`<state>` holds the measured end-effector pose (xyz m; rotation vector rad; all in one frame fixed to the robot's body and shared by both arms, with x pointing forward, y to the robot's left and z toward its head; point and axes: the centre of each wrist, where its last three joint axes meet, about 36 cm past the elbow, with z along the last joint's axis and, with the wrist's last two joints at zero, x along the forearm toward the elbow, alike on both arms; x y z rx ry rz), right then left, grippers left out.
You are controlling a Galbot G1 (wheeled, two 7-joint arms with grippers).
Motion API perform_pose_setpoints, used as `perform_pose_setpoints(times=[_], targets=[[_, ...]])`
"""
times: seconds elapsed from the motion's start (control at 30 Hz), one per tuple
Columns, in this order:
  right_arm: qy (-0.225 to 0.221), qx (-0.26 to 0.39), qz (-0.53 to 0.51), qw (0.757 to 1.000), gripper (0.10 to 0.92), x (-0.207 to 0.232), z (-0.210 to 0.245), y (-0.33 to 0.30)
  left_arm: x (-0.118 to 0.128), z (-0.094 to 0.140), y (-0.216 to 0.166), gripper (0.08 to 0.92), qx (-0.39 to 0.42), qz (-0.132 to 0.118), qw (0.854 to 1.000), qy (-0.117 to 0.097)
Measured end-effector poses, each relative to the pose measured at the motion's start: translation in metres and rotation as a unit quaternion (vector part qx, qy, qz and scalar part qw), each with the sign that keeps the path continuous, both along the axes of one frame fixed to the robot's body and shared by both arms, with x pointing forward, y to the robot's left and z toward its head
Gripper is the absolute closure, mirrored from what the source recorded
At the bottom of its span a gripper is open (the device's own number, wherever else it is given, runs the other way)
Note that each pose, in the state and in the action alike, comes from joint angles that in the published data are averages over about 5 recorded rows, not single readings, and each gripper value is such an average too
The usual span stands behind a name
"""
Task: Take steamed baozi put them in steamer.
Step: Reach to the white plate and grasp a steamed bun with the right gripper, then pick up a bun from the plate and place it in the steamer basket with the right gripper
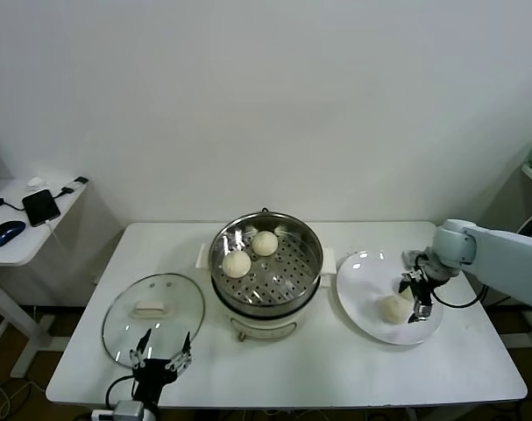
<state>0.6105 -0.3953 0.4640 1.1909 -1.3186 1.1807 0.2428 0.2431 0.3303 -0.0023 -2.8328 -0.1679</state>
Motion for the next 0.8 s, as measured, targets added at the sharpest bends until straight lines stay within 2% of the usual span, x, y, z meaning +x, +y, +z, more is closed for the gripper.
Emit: perform_pose_setpoints(times=[0.3, 0.57, 0.8], targets=[[-0.004, 0.006, 0.007, 1.0, 0.204, 0.004, -0.014, 0.013, -0.001, 0.0, 0.001, 0.177, 0.002, 0.0, 1.0, 0.0], [0.002, 0.003, 0.015, 1.0, 0.339, 0.003, -0.015, 0.016, -0.003, 0.002, -0.001, 0.177, 0.001, 0.0, 1.0, -0.001], [-0.002, 0.002, 0.028, 1.0, 0.352, 0.01, 0.002, 0.023, -0.003, 0.004, -0.003, 0.177, -0.001, -0.002, 1.0, -0.003]])
